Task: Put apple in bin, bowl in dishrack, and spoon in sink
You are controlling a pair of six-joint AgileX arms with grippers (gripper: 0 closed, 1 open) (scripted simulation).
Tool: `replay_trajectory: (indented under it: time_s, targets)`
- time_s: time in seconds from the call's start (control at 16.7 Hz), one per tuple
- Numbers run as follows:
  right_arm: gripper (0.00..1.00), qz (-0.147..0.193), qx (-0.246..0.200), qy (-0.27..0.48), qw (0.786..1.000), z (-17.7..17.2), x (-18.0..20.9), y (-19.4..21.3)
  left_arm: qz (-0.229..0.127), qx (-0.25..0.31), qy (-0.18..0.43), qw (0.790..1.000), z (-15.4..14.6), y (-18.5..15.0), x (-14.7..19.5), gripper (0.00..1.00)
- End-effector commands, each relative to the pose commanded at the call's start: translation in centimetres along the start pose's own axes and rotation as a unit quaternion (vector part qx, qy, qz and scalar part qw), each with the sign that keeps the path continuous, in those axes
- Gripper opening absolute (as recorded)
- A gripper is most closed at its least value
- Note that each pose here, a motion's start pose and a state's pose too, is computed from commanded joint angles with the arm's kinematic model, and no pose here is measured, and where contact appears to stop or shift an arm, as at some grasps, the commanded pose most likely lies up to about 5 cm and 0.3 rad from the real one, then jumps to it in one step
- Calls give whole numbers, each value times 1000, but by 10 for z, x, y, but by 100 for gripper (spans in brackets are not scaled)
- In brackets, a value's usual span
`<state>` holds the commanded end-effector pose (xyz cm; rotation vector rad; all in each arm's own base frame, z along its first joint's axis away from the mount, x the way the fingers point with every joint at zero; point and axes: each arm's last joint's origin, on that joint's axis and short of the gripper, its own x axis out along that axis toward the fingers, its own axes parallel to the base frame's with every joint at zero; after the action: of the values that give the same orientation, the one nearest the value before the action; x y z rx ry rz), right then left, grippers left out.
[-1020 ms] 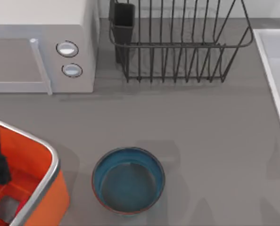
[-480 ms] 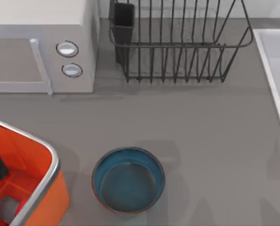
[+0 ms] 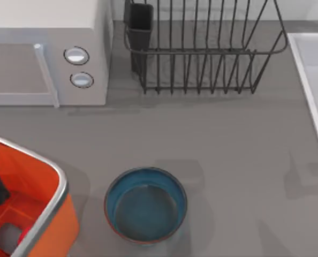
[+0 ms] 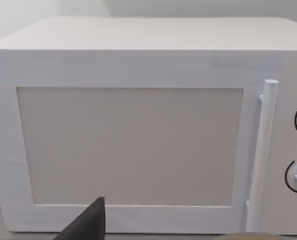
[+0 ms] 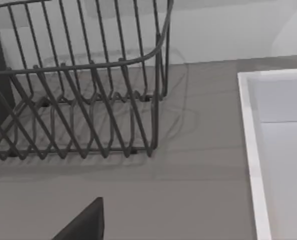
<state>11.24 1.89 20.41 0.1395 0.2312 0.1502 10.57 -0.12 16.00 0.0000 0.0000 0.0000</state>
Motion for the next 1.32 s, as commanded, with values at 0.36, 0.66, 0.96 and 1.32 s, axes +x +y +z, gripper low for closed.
replay_trajectory:
  time_s: [0.36, 0.66, 0.96, 1.32]
  targets:
    - [100, 59, 68, 232, 968, 65, 35, 58, 0, 0, 0, 1000, 0, 0, 0, 100]
    - [100, 29, 70, 433, 898, 85, 96, 141, 0, 0, 0, 1000, 0, 0, 0, 100]
    - [100, -51, 33, 567, 822, 52, 147, 218, 0, 0, 0, 1000, 0, 0, 0, 100]
    - [100, -105, 8, 617, 780, 23, 166, 253, 0, 0, 0, 1000, 0, 0, 0, 100]
